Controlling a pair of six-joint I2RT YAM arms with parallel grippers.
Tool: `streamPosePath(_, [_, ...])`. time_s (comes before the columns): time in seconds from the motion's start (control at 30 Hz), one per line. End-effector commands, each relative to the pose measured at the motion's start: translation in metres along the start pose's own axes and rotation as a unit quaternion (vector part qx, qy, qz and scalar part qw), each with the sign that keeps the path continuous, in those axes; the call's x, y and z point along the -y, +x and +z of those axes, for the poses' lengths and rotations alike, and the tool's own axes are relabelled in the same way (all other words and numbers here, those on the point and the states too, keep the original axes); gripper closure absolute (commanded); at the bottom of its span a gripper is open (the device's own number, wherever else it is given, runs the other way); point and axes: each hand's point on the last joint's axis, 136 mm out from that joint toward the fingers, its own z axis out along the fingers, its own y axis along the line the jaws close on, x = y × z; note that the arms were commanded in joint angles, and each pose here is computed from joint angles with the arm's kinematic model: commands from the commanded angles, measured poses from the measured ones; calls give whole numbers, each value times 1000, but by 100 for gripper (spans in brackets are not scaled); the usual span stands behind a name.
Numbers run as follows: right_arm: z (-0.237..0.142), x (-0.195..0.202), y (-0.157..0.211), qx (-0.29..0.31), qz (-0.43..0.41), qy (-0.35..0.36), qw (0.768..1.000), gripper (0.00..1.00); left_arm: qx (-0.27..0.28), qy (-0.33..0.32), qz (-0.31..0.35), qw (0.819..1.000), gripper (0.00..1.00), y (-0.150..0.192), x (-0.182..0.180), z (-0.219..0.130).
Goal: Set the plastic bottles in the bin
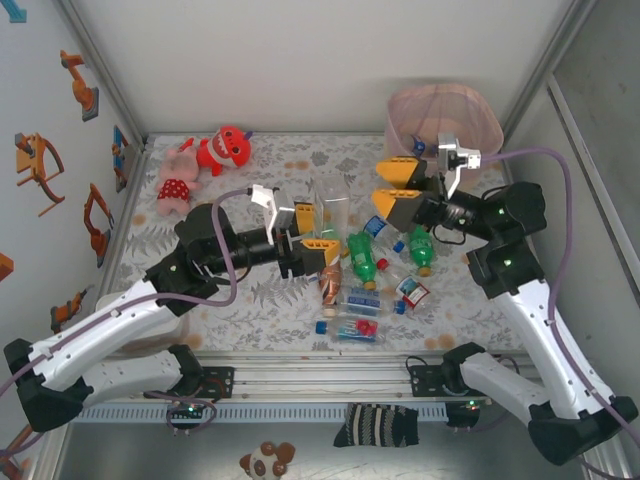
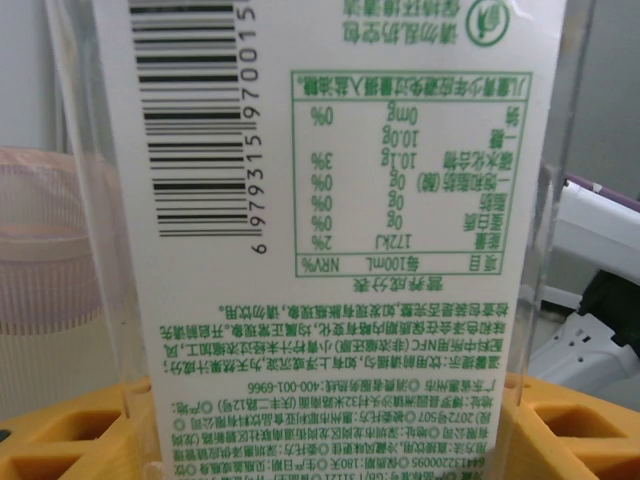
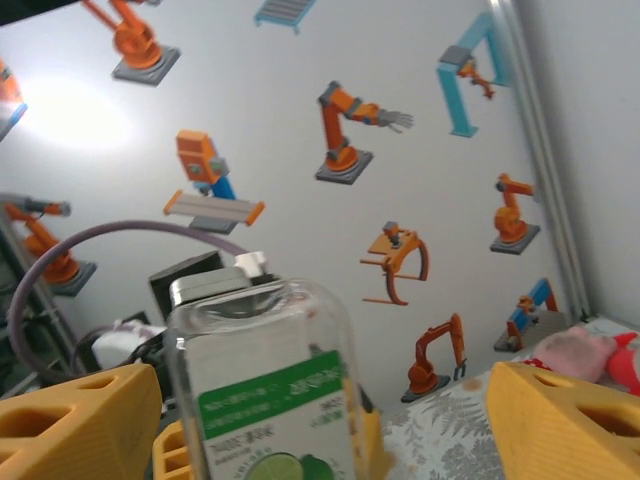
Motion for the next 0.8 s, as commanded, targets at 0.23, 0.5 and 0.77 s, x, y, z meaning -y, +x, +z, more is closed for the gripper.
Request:
streamPosePath(0.23, [18,-42,41,-85,-95,-90,988,12,54,41,46,997,45,-39,19,-2])
streamPosePath(0.5, [31,-38,55,-106,-89,-109,984,13,56,57,58,995,46,-43,24,0])
streamPosePath(0.77, [35,-44,48,-93,-64,-134,984,22,55,57,62,995,46,-41,24,-1])
